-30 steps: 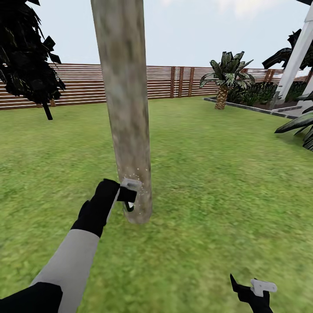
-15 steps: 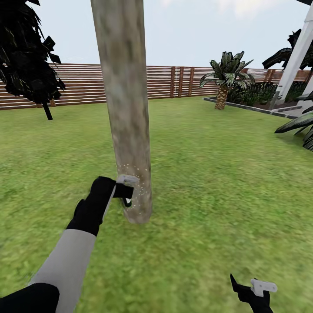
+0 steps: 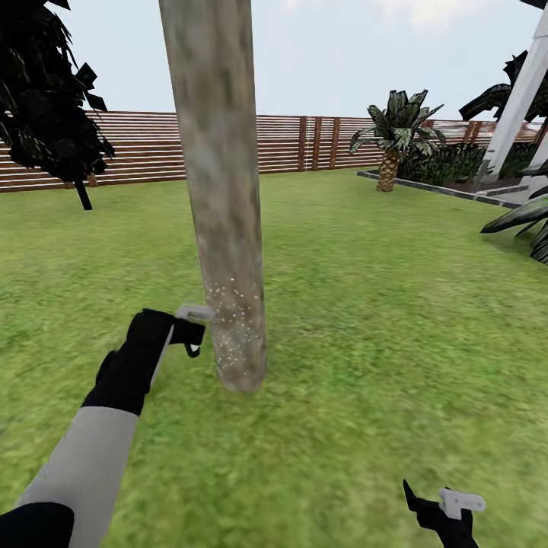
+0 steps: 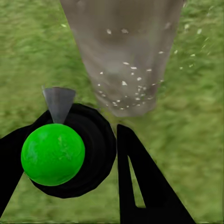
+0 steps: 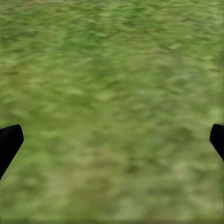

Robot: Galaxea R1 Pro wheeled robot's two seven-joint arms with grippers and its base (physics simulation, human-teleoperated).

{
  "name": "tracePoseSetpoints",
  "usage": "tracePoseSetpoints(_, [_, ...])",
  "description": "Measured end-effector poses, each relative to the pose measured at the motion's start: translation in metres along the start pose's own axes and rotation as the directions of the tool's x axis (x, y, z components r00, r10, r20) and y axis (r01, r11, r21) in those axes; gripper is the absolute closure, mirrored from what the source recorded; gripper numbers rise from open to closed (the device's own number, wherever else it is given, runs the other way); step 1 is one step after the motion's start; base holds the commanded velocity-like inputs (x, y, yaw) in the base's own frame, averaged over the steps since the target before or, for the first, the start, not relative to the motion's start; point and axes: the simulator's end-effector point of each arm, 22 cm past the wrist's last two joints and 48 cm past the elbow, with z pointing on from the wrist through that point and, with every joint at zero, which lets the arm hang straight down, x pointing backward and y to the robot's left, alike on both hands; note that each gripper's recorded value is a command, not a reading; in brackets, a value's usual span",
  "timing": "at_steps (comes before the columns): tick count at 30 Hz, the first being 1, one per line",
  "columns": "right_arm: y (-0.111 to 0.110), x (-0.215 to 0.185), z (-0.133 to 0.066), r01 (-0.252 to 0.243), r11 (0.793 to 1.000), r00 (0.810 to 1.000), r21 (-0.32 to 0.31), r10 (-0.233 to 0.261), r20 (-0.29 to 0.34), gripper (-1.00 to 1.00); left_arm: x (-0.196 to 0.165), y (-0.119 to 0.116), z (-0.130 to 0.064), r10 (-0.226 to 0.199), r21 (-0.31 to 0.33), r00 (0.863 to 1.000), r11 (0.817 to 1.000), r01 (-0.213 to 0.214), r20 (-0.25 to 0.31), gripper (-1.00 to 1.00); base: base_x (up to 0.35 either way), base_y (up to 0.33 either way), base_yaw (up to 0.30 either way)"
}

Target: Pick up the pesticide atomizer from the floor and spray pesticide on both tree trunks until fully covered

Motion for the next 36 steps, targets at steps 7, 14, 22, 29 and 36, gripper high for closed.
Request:
tracePoseSetpoints(7, [0.0, 0.0, 0.0, 0.0, 1.0, 1.0, 0.0, 0.0, 0.0, -1.0, 0.104, -0.011, 0.041, -0.004, 0.017, 0.977, 1.0, 0.008, -0.214, 1.0, 0.0, 0.0, 0.0])
tracePoseSetpoints(14, [0.001, 0.0, 0.0, -0.001, 1.0, 1.0, -0.002, 0.001, 0.0, -1.0, 0.144, -0.006, 0.066, 0.021, -0.008, 0.969, 1.0, -0.024, -0.247, 1.0, 0.0, 0.0, 0.0])
tracePoseSetpoints(22, [0.008, 0.006, -0.001, -0.005, 1.0, 1.0, -0.013, 0.005, -0.011, -1.0, 0.181, 0.041, 0.088, -0.204, -0.107, 0.964, 0.976, 0.188, -0.169, 1.0, 0.0, 0.0, 0.0])
tracePoseSetpoints(29, [0.011, 0.013, -0.002, -0.015, 1.0, 1.0, -0.017, 0.014, -0.027, -1.0, 0.233, 0.04, 0.102, -0.219, -0.162, 0.958, 0.968, 0.19, -0.184, 1.0, 0.0, 0.0, 0.0])
tracePoseSetpoints(36, [0.009, 0.012, -0.002, -0.016, 1.0, 1.0, -0.014, 0.015, -0.025, -1.0, 0.246, 0.036, 0.102, -0.221, -0.163, 0.956, 0.968, 0.19, -0.193, 1.0, 0.016, -0.192, 0.0])
